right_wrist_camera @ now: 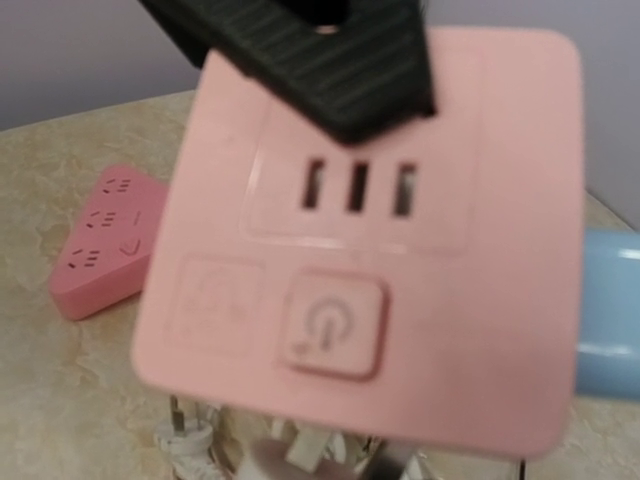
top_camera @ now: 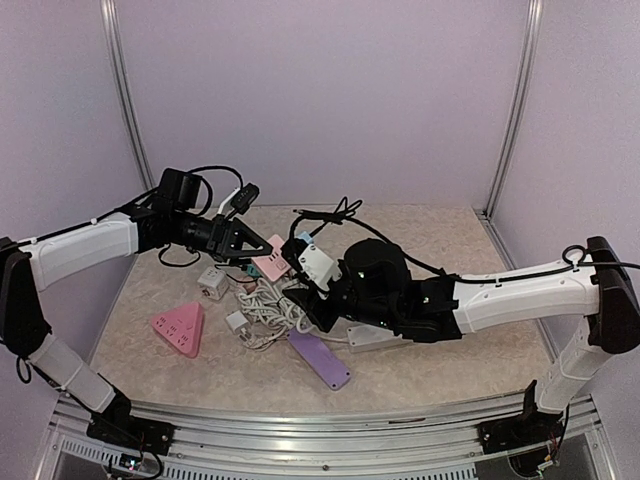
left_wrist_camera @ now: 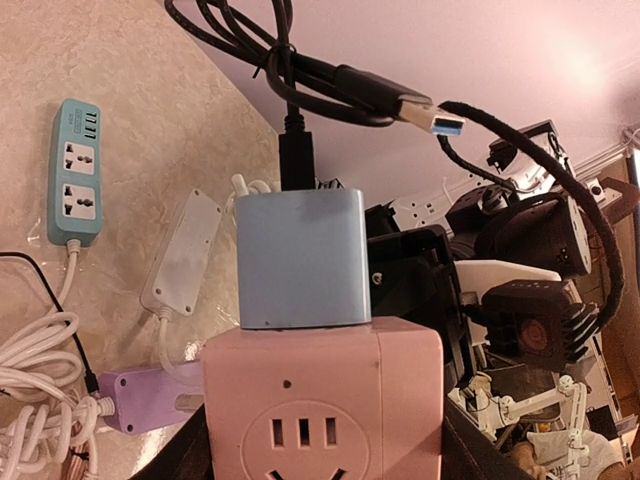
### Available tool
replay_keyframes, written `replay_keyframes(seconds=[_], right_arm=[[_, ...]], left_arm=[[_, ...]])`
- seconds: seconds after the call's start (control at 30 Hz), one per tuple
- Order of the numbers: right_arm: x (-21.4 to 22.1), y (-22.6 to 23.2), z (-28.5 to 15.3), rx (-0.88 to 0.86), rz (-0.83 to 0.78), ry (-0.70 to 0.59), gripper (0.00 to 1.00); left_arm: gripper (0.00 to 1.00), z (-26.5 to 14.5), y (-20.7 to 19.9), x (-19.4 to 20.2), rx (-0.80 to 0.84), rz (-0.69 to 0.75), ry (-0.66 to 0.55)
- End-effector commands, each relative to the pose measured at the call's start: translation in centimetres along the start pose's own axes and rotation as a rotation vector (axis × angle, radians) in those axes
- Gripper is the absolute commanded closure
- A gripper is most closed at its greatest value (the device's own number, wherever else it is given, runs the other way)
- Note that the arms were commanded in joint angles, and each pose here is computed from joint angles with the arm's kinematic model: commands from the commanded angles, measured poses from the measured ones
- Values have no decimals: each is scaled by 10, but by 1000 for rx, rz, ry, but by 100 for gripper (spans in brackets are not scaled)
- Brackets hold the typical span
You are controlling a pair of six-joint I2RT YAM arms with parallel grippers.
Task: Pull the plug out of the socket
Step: Remove the plug from the socket.
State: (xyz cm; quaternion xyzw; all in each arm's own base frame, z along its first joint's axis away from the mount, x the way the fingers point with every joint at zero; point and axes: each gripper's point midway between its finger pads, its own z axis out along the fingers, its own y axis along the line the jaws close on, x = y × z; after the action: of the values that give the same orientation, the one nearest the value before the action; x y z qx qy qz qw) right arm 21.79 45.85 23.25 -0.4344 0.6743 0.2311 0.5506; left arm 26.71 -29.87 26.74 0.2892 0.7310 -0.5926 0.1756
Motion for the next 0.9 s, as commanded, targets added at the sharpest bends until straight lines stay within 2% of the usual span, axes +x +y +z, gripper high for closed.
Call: replay_keyframes(seconds=[0.0,0.23,0.87], right_arm=[[-43,27,-15,-128,7,-145,98],[-45,43,-22,-225,-31,-154,98],[-43,41,-27,-223,-32,-151,99]], left_arm=[[100,0,-19,-11,35,149,-1],[100,6,-19,-3,31,149,49],[100,0,-13,-9,-6,152,27]])
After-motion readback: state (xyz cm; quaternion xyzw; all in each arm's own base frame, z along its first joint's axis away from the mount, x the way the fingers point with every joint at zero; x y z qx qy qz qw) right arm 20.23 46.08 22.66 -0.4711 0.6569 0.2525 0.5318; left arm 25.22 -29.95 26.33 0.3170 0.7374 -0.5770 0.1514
